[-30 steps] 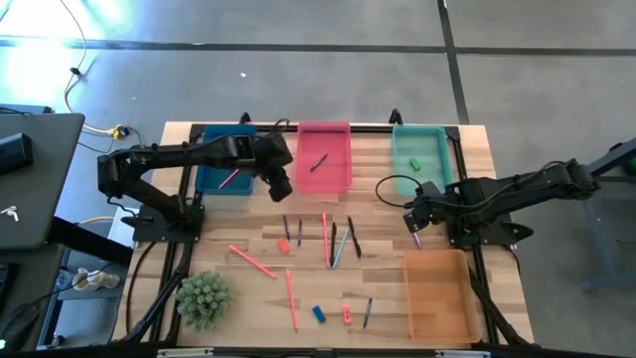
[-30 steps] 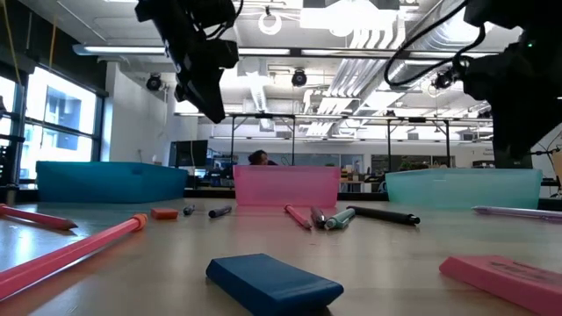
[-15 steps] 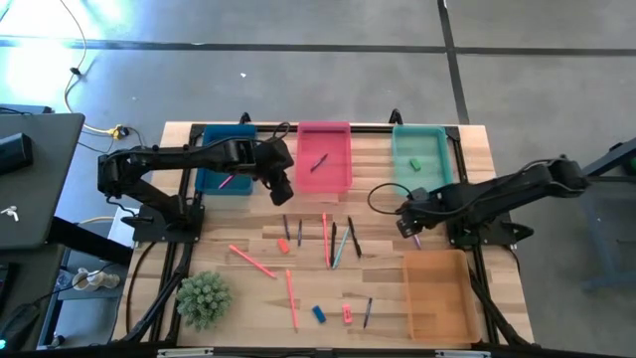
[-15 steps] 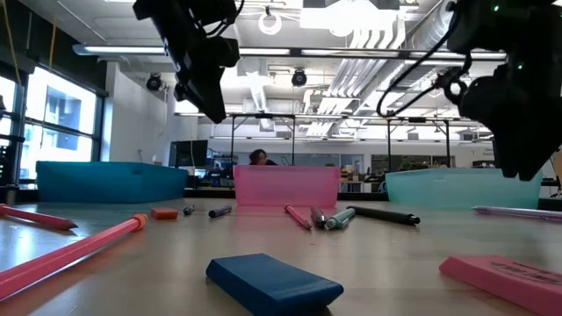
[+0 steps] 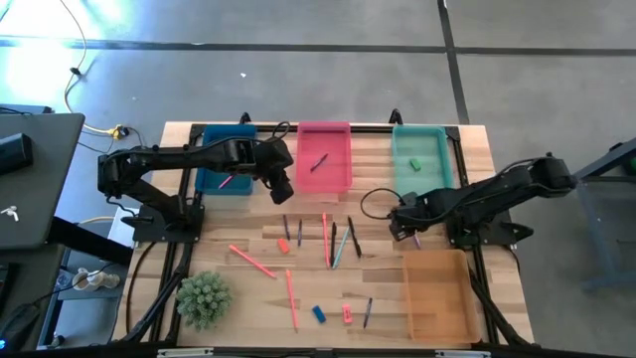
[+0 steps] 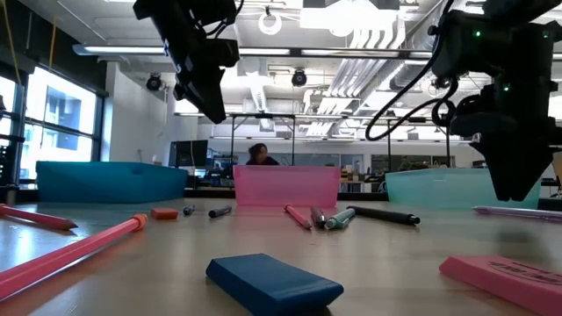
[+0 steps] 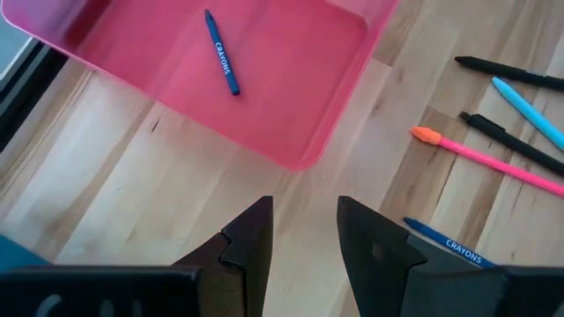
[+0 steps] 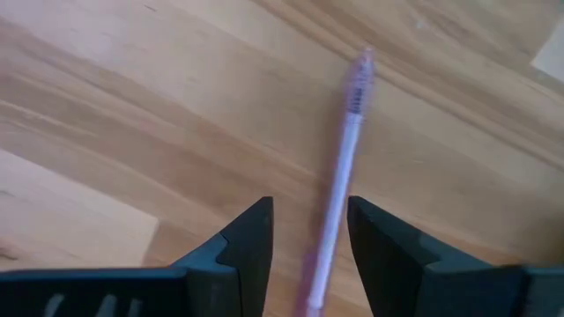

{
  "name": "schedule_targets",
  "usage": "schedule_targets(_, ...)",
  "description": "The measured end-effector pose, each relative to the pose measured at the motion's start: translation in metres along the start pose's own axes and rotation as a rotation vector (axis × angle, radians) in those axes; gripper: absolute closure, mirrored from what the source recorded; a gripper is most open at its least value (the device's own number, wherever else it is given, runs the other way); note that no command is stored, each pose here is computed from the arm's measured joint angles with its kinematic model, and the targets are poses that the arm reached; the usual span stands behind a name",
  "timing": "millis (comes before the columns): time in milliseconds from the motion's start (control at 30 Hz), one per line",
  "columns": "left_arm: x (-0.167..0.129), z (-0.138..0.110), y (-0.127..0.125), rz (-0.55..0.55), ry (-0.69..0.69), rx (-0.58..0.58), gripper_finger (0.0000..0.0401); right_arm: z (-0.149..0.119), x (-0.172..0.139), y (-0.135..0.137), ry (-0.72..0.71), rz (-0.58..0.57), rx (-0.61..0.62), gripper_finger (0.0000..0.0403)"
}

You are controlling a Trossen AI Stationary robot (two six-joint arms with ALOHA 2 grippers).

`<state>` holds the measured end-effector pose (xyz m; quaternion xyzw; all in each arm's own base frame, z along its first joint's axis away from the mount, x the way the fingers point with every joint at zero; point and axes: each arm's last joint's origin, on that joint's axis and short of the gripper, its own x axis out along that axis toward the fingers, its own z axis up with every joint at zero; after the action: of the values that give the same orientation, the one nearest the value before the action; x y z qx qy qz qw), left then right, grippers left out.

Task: Sort crayons/erasers/pens/pencils in bins
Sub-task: Put the pink pen into the orange bin

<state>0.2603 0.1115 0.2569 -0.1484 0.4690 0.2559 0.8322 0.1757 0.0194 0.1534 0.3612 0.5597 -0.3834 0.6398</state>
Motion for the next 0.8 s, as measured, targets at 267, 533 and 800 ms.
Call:
schedule_targets(267, 0.0, 0.0, 0.0, -0.006, 0.002, 0.0, 0.0286, -0.002, 0.017, 0.0, 0.035, -0.038, 0.005, 0.0265)
schedule_targets(533, 0.0, 0.0, 0.0, -0.008, 0.003, 0.001, 0.0286, -0.006, 0.026, -0.005, 0.064, -0.027, 0.047, 0.0293)
schedule_targets(800, 0.0, 0.0, 0.0, -0.008, 0.003, 0.001, 0.0286, -0.006, 0.026, -0.005, 0.077, -0.022, 0.043, 0.0373)
